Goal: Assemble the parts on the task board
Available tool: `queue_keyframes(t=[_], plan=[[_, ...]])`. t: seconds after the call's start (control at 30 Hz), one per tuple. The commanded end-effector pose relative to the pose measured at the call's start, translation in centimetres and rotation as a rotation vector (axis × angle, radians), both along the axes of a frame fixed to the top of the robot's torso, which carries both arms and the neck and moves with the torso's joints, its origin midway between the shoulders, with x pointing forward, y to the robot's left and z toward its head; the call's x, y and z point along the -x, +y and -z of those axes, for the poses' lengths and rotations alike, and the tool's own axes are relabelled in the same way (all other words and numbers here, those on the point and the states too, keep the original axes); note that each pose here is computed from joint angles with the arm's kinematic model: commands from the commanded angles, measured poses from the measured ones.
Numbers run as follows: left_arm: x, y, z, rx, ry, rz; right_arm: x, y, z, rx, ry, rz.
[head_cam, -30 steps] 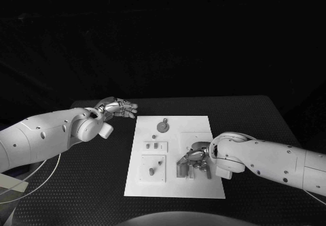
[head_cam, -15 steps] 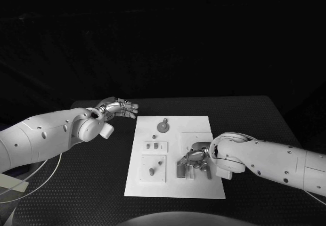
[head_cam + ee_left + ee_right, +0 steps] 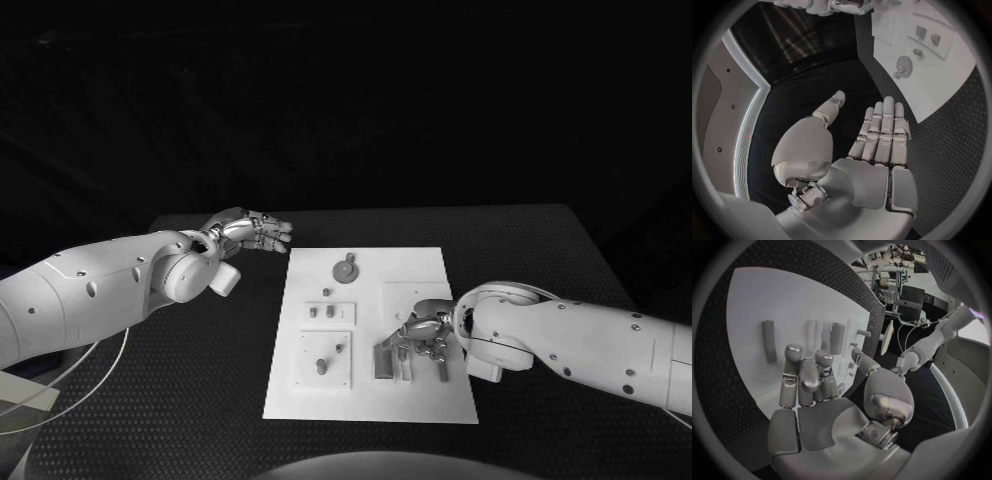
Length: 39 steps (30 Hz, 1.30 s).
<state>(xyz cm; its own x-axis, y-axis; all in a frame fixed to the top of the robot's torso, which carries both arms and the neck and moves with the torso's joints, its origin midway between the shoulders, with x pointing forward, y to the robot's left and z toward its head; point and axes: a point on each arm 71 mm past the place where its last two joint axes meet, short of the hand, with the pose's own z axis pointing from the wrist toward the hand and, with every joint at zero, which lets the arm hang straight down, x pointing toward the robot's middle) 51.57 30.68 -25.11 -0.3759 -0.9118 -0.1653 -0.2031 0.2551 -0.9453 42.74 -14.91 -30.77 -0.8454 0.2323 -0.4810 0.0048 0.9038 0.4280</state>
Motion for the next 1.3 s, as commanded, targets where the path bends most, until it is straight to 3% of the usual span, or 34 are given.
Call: queue_keyframes(t=[0.03,0.33,0.47,0.7,0.93,1.13,1.3], plan=[[-0.02,-0.1,-0.11,0.009,-0.005,0.010,-0.5,-0.2,-1.5,-0.011,-0.087,-0.015],[0.00,0.0,-0.11,0.008,-0.004,0.010,-0.8,-2.4,-4.0,-0.001,-0.139,0.000],[0.04,0.1,-0.11,0.008,-0.004,0.009,-0.8,-3.9,-4.3,0.057,-0.121,-0.012],[0.07,0.1,-0.12,0.008,-0.003,0.008,-0.2,-6.5,-3.2,0.190,-0.031,-0.050],[0.11,0.2,-0.12,0.007,-0.002,0.008,0.7,-7.6,-1.9,0.264,-0.025,-0.068],[0.10,0.1,-0.11,0.008,-0.001,0.010,1.5,-7.1,-0.4,0.269,-0.009,-0.079],[0.10,0.1,-0.10,0.008,-0.001,0.011,1.5,-6.9,0.1,0.277,-0.014,-0.091]])
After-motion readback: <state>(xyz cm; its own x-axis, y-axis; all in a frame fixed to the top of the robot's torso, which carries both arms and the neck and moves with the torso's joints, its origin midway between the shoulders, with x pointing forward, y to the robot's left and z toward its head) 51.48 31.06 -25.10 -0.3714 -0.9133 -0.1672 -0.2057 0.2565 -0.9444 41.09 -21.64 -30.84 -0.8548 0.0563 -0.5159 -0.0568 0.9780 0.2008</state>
